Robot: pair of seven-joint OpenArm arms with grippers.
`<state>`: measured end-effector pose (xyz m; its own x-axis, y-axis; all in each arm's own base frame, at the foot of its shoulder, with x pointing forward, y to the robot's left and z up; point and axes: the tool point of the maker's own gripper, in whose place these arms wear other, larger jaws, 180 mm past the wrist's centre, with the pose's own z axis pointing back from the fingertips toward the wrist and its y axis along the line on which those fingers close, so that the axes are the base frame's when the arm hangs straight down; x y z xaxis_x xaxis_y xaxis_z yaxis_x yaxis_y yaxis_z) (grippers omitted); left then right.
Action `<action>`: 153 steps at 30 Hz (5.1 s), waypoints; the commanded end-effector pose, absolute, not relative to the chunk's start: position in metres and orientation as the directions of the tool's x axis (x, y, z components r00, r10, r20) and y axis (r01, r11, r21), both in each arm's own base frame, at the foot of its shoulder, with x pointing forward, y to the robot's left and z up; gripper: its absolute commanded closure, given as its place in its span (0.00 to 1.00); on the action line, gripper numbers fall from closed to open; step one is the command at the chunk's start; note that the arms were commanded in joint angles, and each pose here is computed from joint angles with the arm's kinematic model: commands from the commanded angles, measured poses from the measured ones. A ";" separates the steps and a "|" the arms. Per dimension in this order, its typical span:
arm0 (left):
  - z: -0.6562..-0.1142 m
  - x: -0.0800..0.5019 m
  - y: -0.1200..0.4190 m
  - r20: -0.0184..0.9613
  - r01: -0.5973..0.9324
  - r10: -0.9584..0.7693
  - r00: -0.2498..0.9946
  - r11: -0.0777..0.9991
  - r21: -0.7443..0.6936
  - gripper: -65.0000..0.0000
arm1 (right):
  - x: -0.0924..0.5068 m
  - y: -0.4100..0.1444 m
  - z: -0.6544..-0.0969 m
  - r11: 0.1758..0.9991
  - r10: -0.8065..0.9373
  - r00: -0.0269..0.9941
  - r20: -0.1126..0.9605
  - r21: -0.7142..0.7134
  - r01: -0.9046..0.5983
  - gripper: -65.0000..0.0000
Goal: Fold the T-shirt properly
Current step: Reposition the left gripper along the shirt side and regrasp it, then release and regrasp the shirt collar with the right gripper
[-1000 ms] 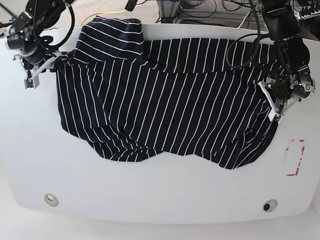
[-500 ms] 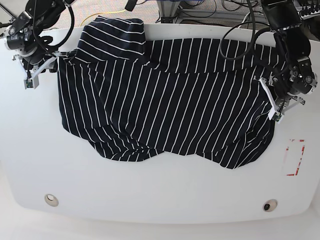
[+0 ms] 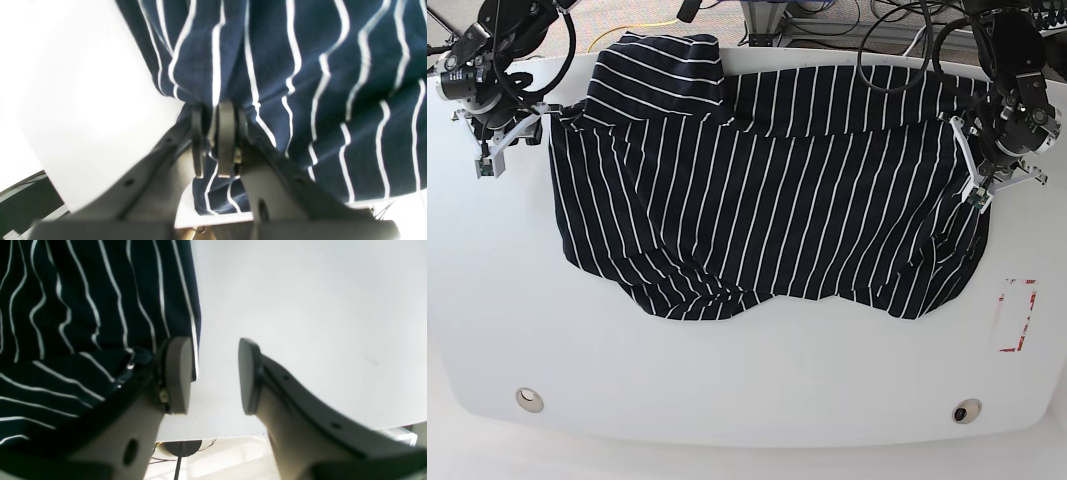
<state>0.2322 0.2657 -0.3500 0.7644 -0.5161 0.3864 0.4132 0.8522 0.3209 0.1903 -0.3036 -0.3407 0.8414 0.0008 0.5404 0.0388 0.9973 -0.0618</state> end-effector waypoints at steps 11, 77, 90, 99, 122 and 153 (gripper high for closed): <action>-0.340 0.234 0.269 0.380 0.436 -0.553 0.741 0.828 0.354 0.66 | 0.195 -0.308 -0.331 0.996 0.019 0.824 0.566 -0.083 0.035 0.65; -0.365 0.269 0.270 0.258 0.474 -0.547 0.797 0.830 0.293 0.95 | 0.195 -0.308 -0.332 0.996 0.013 0.823 0.568 -0.078 0.038 0.65; -0.334 0.262 0.269 0.309 0.457 -0.575 0.758 0.805 0.377 1.00 | 0.195 -0.308 -0.331 0.996 0.012 0.821 0.570 -0.078 0.040 0.65; -0.337 0.237 0.269 0.246 0.481 -0.589 0.770 0.789 0.382 1.00 | 0.196 -0.307 -0.331 0.996 0.014 0.821 0.571 -0.078 0.037 0.65; -0.345 0.216 0.284 0.240 0.422 -0.521 0.819 0.831 0.364 1.00 | 0.153 -0.289 -0.360 0.948 -0.252 0.786 0.564 0.308 0.083 0.20; -0.344 0.218 0.283 0.246 0.423 -0.523 0.816 0.831 0.362 1.00 | 0.141 -0.184 -0.418 0.847 -0.210 0.895 0.394 0.530 -0.035 0.58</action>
